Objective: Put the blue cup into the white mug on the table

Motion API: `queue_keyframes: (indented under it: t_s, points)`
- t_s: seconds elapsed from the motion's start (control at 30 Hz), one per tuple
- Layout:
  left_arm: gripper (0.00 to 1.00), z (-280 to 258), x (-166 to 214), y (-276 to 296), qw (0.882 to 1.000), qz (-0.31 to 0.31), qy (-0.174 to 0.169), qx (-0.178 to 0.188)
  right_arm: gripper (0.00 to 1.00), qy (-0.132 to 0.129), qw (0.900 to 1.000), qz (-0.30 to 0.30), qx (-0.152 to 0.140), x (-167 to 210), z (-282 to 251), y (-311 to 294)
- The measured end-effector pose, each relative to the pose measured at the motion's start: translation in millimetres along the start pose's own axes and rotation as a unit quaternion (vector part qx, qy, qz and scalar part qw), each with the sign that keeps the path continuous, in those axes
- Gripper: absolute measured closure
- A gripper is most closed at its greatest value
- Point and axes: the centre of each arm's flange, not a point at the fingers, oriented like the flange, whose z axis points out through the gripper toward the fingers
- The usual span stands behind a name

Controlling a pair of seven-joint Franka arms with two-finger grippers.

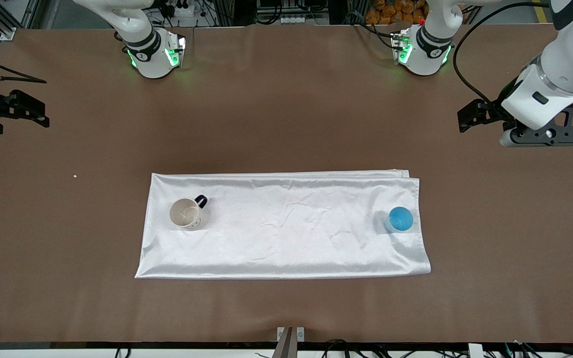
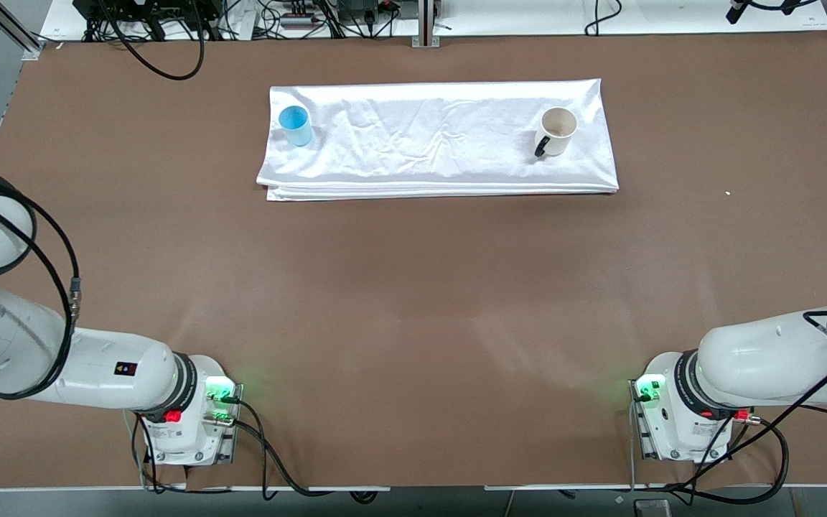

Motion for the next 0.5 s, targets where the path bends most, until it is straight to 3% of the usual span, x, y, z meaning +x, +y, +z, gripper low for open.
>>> queue_keyframes:
  t_s: [0.5]
  points:
    - [0.0,0.2,-1.0,4.5,1.0,0.004,0.0,0.002,0.0,0.002,1.0,0.002,-0.001,0.0,-0.8,2.2]
